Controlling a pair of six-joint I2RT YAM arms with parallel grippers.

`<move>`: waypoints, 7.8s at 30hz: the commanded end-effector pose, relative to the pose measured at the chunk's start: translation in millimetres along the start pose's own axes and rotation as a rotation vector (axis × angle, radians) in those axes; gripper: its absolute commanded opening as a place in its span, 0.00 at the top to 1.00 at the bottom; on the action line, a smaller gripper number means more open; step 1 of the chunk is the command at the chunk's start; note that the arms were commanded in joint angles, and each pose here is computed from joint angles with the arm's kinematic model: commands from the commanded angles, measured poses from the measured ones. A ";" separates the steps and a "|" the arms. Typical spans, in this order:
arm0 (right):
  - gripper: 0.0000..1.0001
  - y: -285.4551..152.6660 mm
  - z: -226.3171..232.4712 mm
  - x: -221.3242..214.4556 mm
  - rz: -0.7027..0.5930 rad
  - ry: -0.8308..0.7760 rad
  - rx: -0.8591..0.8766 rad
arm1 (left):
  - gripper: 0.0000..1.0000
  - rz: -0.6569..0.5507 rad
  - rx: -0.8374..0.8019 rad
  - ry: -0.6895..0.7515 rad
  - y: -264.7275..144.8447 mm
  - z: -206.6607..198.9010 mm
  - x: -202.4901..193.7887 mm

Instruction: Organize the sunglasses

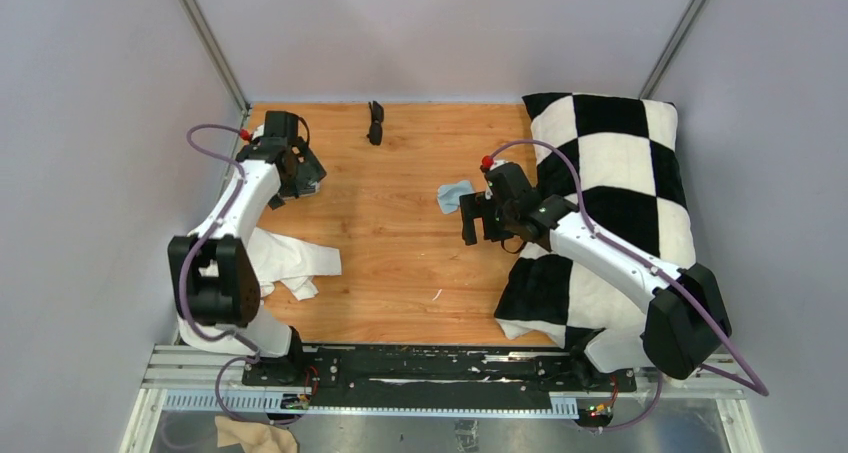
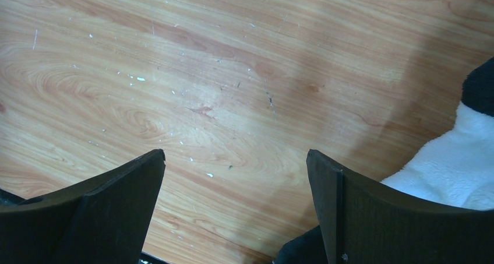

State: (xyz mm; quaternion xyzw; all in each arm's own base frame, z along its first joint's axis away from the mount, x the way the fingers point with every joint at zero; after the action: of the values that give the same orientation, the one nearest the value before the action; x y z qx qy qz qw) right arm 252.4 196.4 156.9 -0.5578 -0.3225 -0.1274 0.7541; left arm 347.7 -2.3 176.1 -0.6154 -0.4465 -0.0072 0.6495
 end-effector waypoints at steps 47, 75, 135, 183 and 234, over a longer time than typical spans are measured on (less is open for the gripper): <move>0.02 -9.3 -16.3 -24.3 0.080 -0.061 -0.084 | 0.46 0.299 0.248 -0.558 135.4 13.7 17.1; 0.00 -5.8 -24.5 -10.0 0.019 -0.050 -0.164 | 0.00 0.253 -0.269 0.505 -18.7 -81.3 -155.4; 0.03 -59.1 23.2 62.7 -0.310 0.357 0.808 | 1.00 0.389 -1.475 0.484 -142.8 -157.3 -139.6; 0.70 -22.3 79.9 102.6 -0.353 0.501 1.337 | 1.00 0.348 -1.541 0.345 -174.5 -161.3 -121.4; 0.82 -63.7 89.5 141.3 -0.416 0.417 1.437 | 1.00 0.352 -1.897 -0.077 -202.1 -144.7 -78.2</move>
State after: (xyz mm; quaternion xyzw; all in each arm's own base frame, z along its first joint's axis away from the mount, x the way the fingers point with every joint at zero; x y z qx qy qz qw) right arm 295.4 279.5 311.1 0.1759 -0.2630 -0.1381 0.9385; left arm 287.9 -208.6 293.5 -0.9549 -0.1997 -0.1839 -0.1205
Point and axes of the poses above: each gripper's point midway between its finger pads, its own y axis out along the fingers, its own z axis along the line the jaws close on, x = y × z, the point moved 4 cm from there along -y, back along the fingers, and after that the axes turned 1 degree about -y, right-handed, at the moved point
